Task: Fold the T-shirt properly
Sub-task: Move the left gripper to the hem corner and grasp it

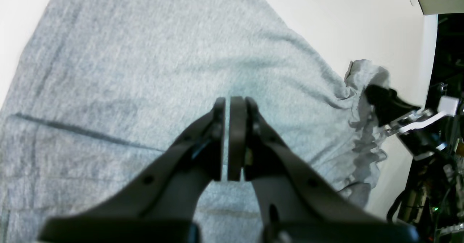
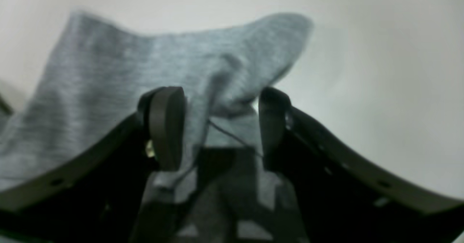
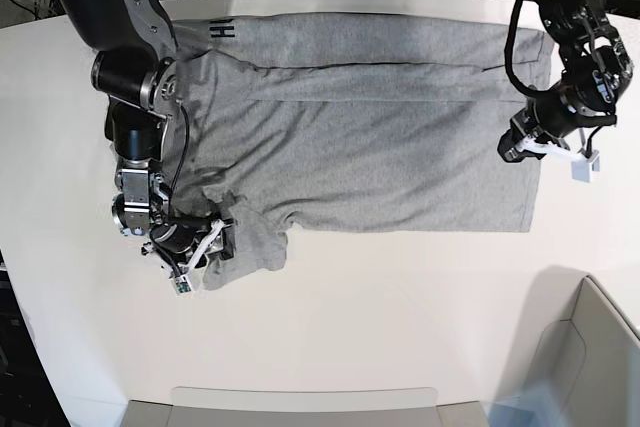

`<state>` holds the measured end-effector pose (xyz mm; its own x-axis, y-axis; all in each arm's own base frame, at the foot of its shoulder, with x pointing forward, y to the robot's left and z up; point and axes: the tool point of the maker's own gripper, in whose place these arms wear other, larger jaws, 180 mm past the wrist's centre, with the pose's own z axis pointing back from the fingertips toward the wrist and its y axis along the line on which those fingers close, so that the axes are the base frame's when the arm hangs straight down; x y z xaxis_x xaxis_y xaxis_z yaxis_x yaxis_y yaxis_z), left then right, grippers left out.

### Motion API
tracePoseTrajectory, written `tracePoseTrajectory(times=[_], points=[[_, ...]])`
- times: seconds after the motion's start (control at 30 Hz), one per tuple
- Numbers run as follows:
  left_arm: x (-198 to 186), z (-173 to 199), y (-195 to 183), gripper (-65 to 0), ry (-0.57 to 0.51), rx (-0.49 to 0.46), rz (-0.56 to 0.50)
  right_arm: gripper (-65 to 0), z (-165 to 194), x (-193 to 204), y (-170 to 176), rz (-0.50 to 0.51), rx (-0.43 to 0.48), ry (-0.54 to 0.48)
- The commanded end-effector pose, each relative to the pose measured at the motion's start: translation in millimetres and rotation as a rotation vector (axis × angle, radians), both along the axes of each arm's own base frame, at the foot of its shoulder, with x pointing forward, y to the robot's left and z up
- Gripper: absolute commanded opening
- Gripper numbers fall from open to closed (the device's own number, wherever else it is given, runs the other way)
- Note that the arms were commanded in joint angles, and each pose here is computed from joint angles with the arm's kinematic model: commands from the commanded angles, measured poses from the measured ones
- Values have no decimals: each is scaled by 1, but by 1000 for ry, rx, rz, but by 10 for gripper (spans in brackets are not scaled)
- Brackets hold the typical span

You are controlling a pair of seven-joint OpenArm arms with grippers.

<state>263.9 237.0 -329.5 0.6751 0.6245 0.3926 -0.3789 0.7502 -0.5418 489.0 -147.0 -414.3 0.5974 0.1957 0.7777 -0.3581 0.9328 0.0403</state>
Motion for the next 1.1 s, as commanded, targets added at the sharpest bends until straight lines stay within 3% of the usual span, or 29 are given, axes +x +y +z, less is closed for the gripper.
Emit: tracePoseTrajectory(times=[0.0, 0.17, 0.27, 0.4, 0.5, 0.63, 0.87, 0.97, 1.07], points=[[4, 8, 1, -616, -25, 9, -6, -323, 18, 17, -10, -24, -28, -36], [4, 8, 1, -616, -23, 9, -6, -323, 11, 12, -14, -34, -42, -11], [3, 8, 1, -616, -22, 9, -6, -327, -3, 0, -6, 43, -77, 42], [6, 9, 4, -610, -31, 15, 0, -394, -13, -8, -3, 79, -98, 71], [33, 23, 15, -553, -77, 13, 15, -428, -17, -13, -7, 72, -101, 78], [72, 29, 37, -446, -76, 19, 19, -428, -18, -14, -9, 70, -103, 80], [130, 0, 86, -421, -21, 216, 30, -406, -22, -19, -21, 65, -135, 130], [145, -16, 96, -421, -27, 322, -81, -373, -22, -19, -22, 64, -138, 135], [148, -25, 109, -421, -57, 345, -119, -364, -21, -19, -22, 64, -140, 134]])
